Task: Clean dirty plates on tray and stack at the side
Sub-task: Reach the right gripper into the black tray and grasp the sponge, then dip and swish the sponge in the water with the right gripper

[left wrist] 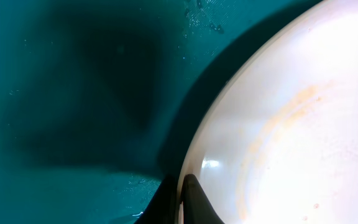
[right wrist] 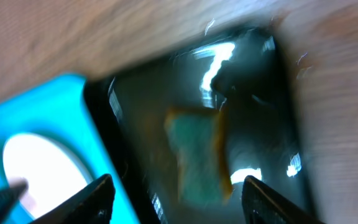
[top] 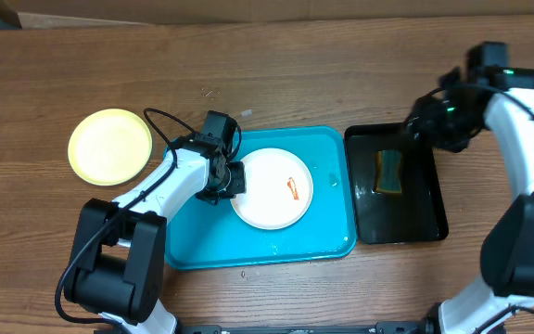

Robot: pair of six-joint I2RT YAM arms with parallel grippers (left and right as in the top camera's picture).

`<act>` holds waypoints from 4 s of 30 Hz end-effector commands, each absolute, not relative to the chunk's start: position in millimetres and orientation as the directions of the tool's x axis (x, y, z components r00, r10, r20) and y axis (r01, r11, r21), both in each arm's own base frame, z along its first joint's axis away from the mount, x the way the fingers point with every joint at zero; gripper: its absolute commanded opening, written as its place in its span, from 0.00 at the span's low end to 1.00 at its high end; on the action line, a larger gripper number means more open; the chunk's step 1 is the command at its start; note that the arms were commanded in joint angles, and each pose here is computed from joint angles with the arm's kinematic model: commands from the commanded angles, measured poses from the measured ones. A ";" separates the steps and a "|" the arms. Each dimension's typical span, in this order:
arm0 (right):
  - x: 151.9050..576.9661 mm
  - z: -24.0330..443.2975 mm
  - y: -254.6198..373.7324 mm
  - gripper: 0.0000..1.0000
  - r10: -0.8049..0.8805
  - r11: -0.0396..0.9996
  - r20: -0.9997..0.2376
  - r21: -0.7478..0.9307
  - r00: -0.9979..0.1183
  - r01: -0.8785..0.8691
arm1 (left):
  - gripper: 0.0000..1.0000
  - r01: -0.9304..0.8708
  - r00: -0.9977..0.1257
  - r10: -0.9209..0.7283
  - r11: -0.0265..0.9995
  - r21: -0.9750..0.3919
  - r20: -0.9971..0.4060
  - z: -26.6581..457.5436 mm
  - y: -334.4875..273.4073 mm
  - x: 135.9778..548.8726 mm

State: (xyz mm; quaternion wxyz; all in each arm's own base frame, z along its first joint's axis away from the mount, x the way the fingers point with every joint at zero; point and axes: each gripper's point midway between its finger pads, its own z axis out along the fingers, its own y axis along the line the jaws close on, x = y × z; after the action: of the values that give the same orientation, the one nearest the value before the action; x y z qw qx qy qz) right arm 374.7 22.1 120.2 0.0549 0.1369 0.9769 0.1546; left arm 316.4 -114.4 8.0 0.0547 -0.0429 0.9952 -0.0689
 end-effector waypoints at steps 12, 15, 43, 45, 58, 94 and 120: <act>333.6 64.1 35.3 0.69 0.210 0.975 -0.082 -0.063 -0.974 0.215 | 0.09 -0.082 -0.991 -0.095 0.988 -0.132 -0.097 4.3 -113.6 316.7; 329.8 45.4 34.7 0.69 0.210 0.975 -0.089 -0.060 -0.974 0.215 | 0.10 -0.082 -0.991 -0.095 0.988 -0.132 -0.096 4.3 -113.7 316.7; 327.8 27.3 44.9 0.63 0.202 0.979 -0.090 0.008 -0.975 0.202 | 0.20 -0.082 -0.991 -0.095 0.988 -0.132 -0.096 4.3 -113.7 316.7; 332.2 27.4 45.6 0.63 0.202 0.979 -0.107 0.014 -0.974 0.201 | 0.21 -0.082 -0.991 -0.095 0.988 -0.132 -0.096 4.2 -113.6 316.6; 321.7 6.9 44.1 0.13 0.202 0.979 -0.103 0.013 -0.974 0.201 | 0.21 -0.082 -0.991 -0.095 0.988 -0.132 -0.097 4.3 -113.7 316.8; 364.0 19.0 27.6 0.22 0.224 0.971 -0.276 -0.012 -0.935 0.237 | 0.27 -0.082 -0.991 -0.095 0.988 -0.132 -0.097 4.3 -113.6 316.7; 327.4 5.9 48.8 0.48 0.251 0.967 -0.108 0.083 -0.962 0.243 | 0.20 -0.065 -0.992 -0.079 0.989 -0.134 -0.103 5.4 -114.4 318.3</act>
State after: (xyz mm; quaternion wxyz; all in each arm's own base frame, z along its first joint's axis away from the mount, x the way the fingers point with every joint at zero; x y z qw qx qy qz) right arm 325.0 46.5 4.2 0.0529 0.1196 0.9911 0.0242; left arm 316.0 -114.2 7.9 0.0541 -0.0414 0.9953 -0.0684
